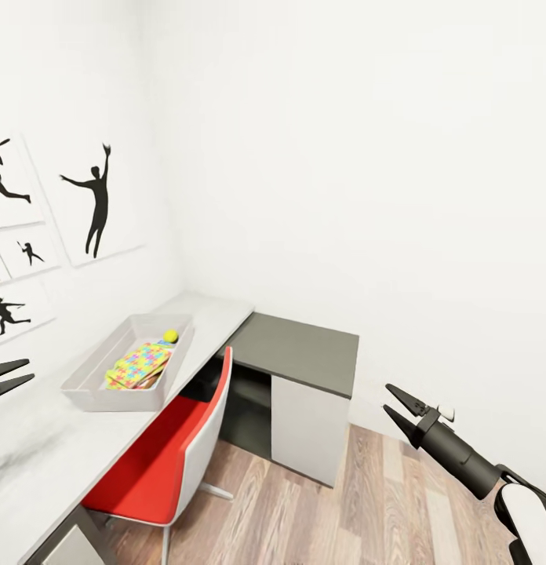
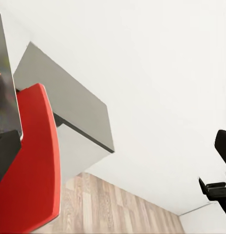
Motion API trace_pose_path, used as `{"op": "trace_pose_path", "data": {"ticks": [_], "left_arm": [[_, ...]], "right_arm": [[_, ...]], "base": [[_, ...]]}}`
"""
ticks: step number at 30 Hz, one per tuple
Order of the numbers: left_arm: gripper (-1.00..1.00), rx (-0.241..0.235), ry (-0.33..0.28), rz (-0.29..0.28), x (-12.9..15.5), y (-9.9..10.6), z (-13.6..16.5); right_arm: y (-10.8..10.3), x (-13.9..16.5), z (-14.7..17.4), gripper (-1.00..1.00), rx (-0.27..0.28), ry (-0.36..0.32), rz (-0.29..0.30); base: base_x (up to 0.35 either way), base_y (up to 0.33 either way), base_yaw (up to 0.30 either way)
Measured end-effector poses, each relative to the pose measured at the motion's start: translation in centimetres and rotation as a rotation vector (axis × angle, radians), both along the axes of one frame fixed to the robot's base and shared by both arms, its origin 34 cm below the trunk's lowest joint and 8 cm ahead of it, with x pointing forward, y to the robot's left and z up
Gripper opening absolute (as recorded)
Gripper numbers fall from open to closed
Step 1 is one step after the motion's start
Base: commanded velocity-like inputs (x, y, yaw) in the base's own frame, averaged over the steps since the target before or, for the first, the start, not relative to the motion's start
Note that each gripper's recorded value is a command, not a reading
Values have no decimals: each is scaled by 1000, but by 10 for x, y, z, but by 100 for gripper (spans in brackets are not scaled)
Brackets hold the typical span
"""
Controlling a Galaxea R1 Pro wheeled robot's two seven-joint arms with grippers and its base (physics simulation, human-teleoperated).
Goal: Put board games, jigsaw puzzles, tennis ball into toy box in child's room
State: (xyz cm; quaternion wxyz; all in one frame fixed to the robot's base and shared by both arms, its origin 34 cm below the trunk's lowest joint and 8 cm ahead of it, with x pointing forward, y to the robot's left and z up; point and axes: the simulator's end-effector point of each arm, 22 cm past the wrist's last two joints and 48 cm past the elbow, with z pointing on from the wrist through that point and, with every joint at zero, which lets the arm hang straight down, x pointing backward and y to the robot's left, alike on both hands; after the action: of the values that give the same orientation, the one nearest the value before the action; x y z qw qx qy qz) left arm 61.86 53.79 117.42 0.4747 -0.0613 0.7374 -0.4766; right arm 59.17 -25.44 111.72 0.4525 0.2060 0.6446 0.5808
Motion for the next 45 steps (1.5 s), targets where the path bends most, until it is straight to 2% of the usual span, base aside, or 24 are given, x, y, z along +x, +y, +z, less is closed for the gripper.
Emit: {"op": "trace_pose_path", "data": {"ticks": [25, 38, 45], "left_arm": [[100, 0, -30, -2, -5, -1, 15], [100, 1, -45, -2, -9, -1, 23], [100, 0, -54, -2, -10, -1, 27]], "right_arm": [[0, -4, 14, 100, -2, -30, -1], [-4, -4, 24, 100, -6, -59, -21], [-5, -4, 22, 100, -2, -52, -23]], "base": [[-151, 0, -210], [-103, 0, -210], [-92, 0, -210]]}}
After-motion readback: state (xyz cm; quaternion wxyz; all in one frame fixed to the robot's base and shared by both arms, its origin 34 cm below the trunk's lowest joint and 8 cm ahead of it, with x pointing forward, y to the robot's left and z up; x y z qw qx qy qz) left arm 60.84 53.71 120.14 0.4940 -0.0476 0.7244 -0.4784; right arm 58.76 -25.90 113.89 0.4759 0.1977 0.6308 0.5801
